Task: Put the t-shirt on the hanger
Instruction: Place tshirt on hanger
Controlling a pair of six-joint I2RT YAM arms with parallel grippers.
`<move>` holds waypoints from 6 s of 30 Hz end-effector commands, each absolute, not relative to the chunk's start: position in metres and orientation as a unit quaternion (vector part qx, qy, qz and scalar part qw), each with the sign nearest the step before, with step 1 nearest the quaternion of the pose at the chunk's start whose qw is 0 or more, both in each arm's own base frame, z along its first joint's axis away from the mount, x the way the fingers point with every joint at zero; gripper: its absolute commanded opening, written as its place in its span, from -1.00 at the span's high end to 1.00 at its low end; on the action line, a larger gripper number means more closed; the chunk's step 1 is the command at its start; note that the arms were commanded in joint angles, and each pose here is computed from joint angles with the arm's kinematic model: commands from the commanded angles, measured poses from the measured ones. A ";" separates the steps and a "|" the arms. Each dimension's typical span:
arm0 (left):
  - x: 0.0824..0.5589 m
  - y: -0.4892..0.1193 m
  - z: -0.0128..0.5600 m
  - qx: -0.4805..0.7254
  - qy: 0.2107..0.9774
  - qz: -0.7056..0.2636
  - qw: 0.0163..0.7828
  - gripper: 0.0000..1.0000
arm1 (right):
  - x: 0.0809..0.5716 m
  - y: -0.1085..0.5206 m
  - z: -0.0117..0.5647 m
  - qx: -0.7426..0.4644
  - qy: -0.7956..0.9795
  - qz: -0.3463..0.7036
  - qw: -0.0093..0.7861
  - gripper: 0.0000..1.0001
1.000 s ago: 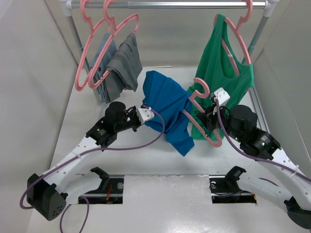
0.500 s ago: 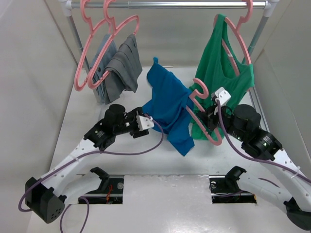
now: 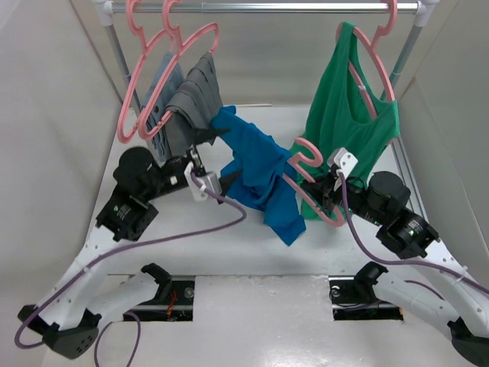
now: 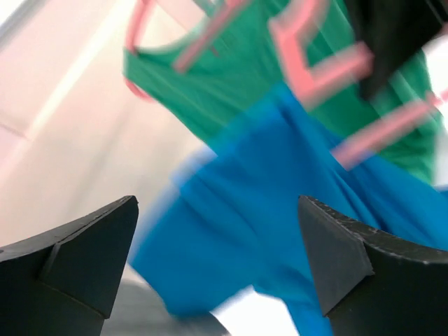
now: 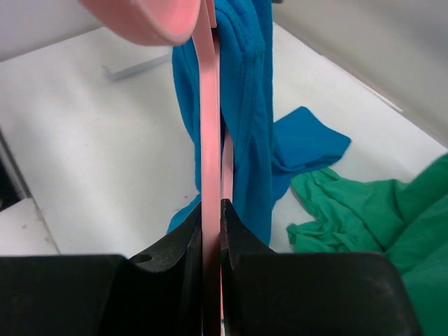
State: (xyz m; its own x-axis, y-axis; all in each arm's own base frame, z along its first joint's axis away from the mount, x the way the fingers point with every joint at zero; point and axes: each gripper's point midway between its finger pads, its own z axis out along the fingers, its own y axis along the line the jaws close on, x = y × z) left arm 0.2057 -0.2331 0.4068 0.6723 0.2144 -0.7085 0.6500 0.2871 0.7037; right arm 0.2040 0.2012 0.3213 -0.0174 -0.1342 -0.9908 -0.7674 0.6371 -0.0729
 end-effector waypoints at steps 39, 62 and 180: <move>0.274 -0.278 0.294 0.457 0.702 -0.249 0.486 1.00 | 0.239 0.143 0.416 -0.202 0.679 0.135 0.692 -0.81; 0.305 -0.183 0.237 0.190 0.858 -0.166 0.447 1.00 | 0.213 0.267 0.256 -0.434 0.778 0.152 0.428 -1.00; 0.267 -0.172 0.266 0.468 0.641 -0.130 0.595 1.00 | 0.286 0.223 0.333 -0.376 0.705 0.340 0.496 0.02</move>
